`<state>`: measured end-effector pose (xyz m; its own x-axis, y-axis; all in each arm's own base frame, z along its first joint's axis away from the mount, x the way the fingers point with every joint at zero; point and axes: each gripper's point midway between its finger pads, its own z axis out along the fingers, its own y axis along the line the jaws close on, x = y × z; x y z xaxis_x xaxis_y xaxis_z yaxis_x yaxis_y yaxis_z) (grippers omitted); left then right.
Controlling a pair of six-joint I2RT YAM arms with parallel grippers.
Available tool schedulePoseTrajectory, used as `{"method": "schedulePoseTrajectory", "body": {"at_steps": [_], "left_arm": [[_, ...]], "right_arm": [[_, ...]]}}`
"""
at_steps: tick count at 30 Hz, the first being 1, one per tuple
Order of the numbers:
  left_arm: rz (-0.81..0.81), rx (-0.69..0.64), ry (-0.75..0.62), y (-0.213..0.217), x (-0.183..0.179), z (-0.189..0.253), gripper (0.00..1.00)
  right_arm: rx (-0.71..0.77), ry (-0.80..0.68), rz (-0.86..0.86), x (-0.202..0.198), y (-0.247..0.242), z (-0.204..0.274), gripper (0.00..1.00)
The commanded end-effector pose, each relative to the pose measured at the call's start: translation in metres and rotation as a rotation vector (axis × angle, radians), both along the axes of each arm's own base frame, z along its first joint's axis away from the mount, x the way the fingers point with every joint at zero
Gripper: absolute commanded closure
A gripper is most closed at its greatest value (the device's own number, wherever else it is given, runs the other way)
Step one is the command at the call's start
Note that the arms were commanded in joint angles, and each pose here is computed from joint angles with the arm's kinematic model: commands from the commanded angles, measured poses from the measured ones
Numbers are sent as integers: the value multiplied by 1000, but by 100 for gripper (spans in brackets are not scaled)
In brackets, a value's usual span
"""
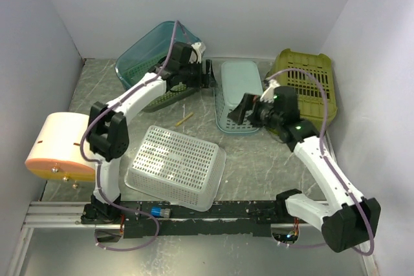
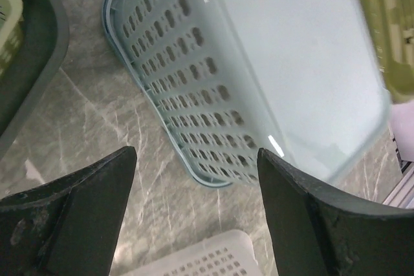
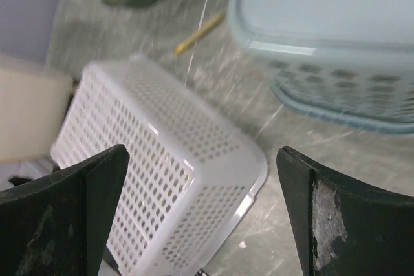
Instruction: Turn the large container upside down
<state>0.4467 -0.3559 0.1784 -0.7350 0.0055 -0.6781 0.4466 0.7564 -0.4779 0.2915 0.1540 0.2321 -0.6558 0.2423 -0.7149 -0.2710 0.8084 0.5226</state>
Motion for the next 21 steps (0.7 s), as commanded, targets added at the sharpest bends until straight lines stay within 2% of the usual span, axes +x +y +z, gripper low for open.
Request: {"method": "schedulePoseTrajectory", "body": {"at_steps": [1, 3, 7, 9, 13, 16, 21], "left_arm": [[29, 3, -208, 22, -22, 92, 14], [41, 49, -252, 37, -29, 104, 13], [145, 158, -308, 82, -36, 119, 5], [206, 150, -330, 112, -40, 130, 1], [280, 133, -285, 166, -39, 124, 0], [279, 154, -263, 176, -41, 119, 0], [244, 173, -241, 174, -42, 108, 0]], "right_arm": [[45, 18, 30, -6, 46, -25, 0], [61, 27, 43, -2, 64, -36, 0], [75, 50, -42, 28, 73, -60, 0], [102, 52, -52, 43, 83, -64, 0], [90, 35, -111, 81, 91, -75, 0], [80, 16, -197, 116, 84, -82, 0], [100, -48, -303, 171, 70, -67, 0]]}}
